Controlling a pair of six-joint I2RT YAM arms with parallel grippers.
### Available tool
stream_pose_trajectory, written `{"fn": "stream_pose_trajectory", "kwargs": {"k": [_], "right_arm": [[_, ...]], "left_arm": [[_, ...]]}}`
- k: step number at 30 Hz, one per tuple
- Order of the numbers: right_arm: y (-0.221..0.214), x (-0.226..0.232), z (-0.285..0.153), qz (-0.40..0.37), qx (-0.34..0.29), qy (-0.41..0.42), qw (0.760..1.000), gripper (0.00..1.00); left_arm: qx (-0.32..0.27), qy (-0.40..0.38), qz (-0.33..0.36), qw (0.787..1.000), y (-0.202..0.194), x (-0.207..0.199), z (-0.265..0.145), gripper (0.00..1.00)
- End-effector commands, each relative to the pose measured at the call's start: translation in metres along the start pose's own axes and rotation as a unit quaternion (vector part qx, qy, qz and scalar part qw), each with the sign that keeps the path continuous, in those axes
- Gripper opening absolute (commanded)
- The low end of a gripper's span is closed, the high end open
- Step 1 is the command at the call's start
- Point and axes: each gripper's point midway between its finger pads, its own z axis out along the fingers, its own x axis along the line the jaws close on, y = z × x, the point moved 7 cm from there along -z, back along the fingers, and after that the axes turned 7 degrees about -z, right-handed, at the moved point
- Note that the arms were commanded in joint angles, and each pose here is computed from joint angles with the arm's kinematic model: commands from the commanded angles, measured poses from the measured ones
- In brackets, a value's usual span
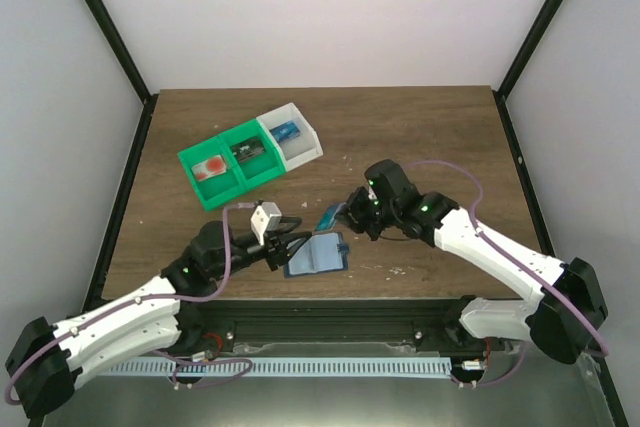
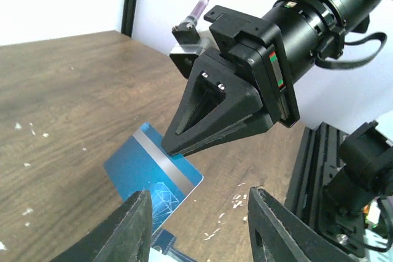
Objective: Take the credit cards out of the card holder
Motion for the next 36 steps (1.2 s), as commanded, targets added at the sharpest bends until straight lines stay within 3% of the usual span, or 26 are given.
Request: {"fn": "stream_pose_trajectory", "kwargs": {"k": [1, 8, 16, 27, 36], "right_arm": [[0.002, 0.018, -0.013, 0.07, 0.031, 0.038, 0.996, 0.01], [-0.008, 0.022, -0.004, 0.095, 0.123, 0.074, 0.985, 0.01], [-0.007, 0.021, -0.006, 0.1, 0.119, 0.08, 0.985, 0.0], [-0.009, 0.02, -0.004, 0.101, 0.134, 0.09, 0.982, 0.01], [-0.009, 0.023, -0.007, 0.1, 0.136, 0.095, 0.981, 0.01]], "left_arm": [[-0.004, -0.002, 0.091, 0.996, -0.003, -0.001, -0.004, 0.45], [0.044, -0.002, 0.12, 0.992, -0.016, 0.005, 0.007, 0.45], [0.033, -0.006, 0.141, 0.99, -0.015, 0.004, 0.007, 0.41], [0.023, 0.009, 0.159, 0.987, -0.019, 0.007, -0.001, 0.21], [0.026, 0.018, 0.182, 0.983, -0.02, 0.009, -0.002, 0.19]]}}
